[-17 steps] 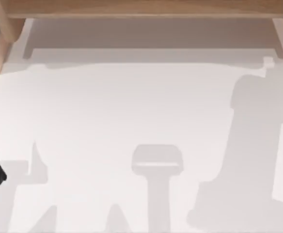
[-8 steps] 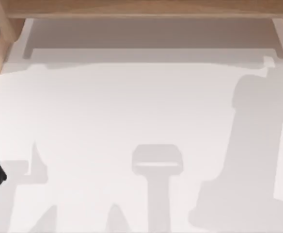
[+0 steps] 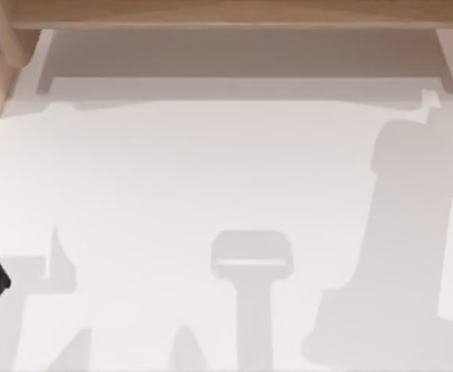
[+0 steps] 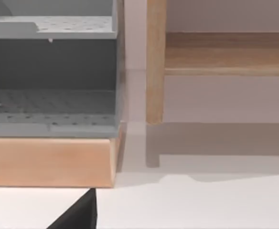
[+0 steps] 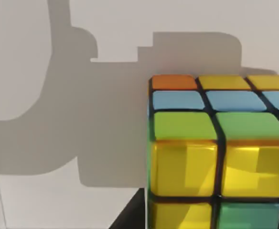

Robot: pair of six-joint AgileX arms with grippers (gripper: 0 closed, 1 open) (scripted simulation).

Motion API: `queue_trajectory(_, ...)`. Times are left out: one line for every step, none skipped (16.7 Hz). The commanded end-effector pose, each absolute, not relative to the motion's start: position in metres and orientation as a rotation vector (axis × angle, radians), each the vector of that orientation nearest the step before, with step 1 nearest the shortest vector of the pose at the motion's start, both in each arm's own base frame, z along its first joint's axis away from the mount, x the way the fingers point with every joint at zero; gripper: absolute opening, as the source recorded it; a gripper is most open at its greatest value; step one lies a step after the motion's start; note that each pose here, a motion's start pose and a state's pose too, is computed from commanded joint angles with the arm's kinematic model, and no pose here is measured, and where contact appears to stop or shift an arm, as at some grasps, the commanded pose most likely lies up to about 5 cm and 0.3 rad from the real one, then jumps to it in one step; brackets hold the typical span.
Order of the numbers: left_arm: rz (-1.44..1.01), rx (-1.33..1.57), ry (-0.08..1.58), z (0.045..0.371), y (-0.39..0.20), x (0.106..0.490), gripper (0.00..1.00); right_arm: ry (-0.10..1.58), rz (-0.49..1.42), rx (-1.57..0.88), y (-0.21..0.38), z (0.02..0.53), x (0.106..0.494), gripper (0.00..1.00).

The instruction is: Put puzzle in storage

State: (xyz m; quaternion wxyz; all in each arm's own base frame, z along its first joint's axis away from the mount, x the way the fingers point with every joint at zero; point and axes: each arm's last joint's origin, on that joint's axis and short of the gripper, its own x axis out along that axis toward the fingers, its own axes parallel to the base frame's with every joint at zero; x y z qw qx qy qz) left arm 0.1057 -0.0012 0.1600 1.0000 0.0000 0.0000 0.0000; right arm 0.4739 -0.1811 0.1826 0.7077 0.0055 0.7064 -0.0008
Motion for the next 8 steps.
queue_trajectory(0.0, 0.0, 0.0, 0.16, -0.0012, 0.1057, 1.0, 1.569, -0.002, 0.012, -0.1811, 0.1826, 0.4739, 0.9)
queue_trajectory(0.0, 0.0, 0.0, 0.16, -0.0012, 0.1057, 1.0, 1.569, -0.002, 0.012, -0.1811, 0.1826, 0.4739, 0.98)
queue_trajectory(0.0, 0.0, 0.0, 0.16, -0.0012, 0.1057, 1.0, 1.569, -0.002, 0.012, -0.1811, 0.1826, 0.4739, 1.0)
queue_trajectory(0.0, 0.0, 0.0, 0.16, -0.0012, 0.1057, 1.0, 1.569, -0.002, 0.012, -0.1811, 0.1826, 0.4739, 1.0)
queue_trajectory(0.0, 0.0, 0.0, 0.16, -0.0012, 0.1057, 1.0, 1.569, -0.002, 0.012, -0.1811, 0.1826, 0.4739, 1.0)
queue_trajectory(0.0, 0.0, 0.0, 0.16, -0.0012, 0.1057, 1.0, 1.569, -0.002, 0.012, -0.1811, 0.1826, 0.4739, 1.0)
queue_trajectory(0.0, 0.0, 0.0, 0.16, -0.0012, 0.1057, 1.0, 1.569, -0.002, 0.012, -0.1811, 0.1826, 0.4739, 1.0)
queue_trajectory(0.0, 0.0, 0.0, 0.16, -0.0012, 0.1057, 1.0, 1.569, -0.002, 0.012, -0.1811, 0.1826, 0.4739, 1.0)
